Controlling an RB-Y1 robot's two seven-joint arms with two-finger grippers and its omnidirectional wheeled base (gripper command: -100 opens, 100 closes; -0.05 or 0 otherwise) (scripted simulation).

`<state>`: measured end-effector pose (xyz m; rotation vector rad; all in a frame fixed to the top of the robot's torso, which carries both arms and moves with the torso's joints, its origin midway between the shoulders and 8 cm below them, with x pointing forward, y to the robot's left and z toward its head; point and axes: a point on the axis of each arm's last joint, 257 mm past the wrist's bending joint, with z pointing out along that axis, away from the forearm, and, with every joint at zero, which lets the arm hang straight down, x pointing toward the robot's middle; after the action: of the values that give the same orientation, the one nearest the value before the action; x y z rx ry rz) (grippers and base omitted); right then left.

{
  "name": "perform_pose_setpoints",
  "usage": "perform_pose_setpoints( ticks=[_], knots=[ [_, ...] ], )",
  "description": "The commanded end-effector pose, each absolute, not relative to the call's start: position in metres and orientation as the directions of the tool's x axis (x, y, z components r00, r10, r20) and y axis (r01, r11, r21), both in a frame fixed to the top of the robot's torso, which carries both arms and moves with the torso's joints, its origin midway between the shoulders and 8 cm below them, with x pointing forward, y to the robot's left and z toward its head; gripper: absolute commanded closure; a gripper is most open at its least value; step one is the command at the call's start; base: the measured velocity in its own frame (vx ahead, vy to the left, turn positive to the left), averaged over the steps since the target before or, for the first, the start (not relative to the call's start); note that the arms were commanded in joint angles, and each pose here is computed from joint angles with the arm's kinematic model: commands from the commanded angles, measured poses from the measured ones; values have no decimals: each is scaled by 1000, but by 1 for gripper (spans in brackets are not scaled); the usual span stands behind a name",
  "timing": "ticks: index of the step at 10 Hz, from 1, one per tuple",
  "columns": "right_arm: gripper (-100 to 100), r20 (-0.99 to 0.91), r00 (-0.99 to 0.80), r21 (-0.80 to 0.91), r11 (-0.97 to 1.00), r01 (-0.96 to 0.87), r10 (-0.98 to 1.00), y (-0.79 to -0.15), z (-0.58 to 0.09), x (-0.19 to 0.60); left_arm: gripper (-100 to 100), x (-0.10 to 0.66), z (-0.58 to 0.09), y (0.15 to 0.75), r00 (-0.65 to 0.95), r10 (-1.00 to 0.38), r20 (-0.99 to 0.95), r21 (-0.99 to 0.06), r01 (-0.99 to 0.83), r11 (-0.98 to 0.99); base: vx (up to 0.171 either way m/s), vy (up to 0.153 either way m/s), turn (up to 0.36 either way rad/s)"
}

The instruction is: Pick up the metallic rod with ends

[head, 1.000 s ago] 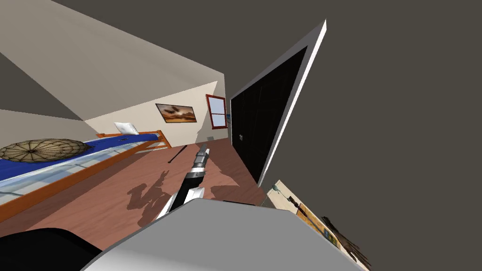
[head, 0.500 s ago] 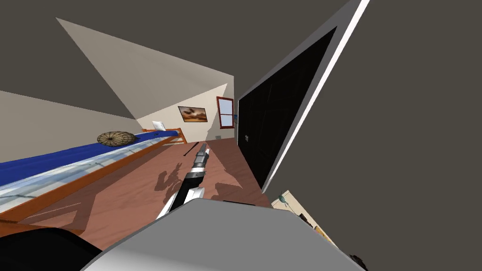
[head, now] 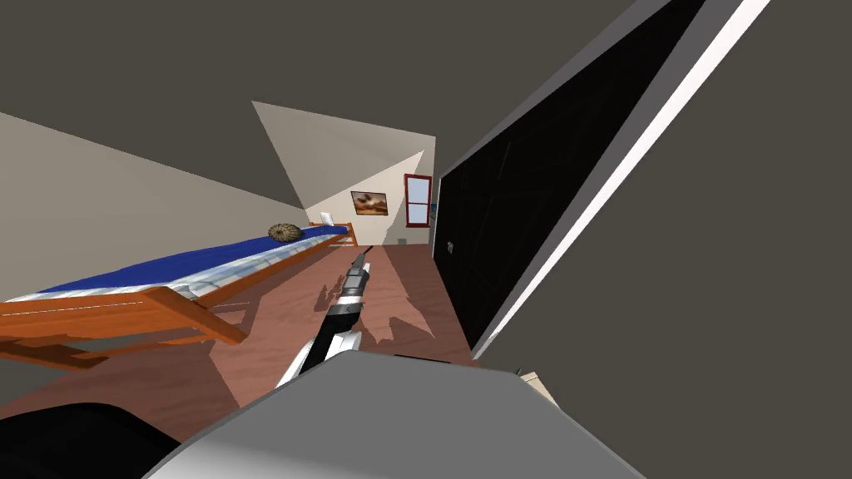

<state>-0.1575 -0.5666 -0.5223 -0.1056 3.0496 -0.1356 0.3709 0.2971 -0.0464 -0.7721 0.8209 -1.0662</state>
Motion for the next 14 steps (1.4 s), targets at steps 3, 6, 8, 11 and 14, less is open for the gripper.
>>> perform_pose_setpoints(
  ticks=[3, 6, 8, 11, 14],
  knots=[
    [-100, -36, -995, -74, 993, -88, -91, -559, -528, -179, 0, 371, -46, 297, 262, -945, -194, -854, 429, 294, 35, -64, 238],
    [-100, -25, -995, -54, 994, -93, -95, -547, -534, -186, 0, 371, -46, 297, 262, -945, -194, -854, 429, 294, 13, -31, 223],
    [-100, -34, -996, -54, 995, -86, -88, -537, -546, -181, 0, 371, -46, 297, 262, -945, -194, -854, 429, 294, -20, -22, 28],
    [-100, -41, -996, -50, 995, -82, -84, -527, -557, -175, 0, 371, -46, 297, 262, -945, -194, -854, 429, 294, -52, -41, 58],
    [100, -42, -996, -49, 996, -80, -82, -525, -558, -175, 0, 371, -46, 297, 262, -945, -194, -854, 429, 294, 0, 0, 0]
  ],
)
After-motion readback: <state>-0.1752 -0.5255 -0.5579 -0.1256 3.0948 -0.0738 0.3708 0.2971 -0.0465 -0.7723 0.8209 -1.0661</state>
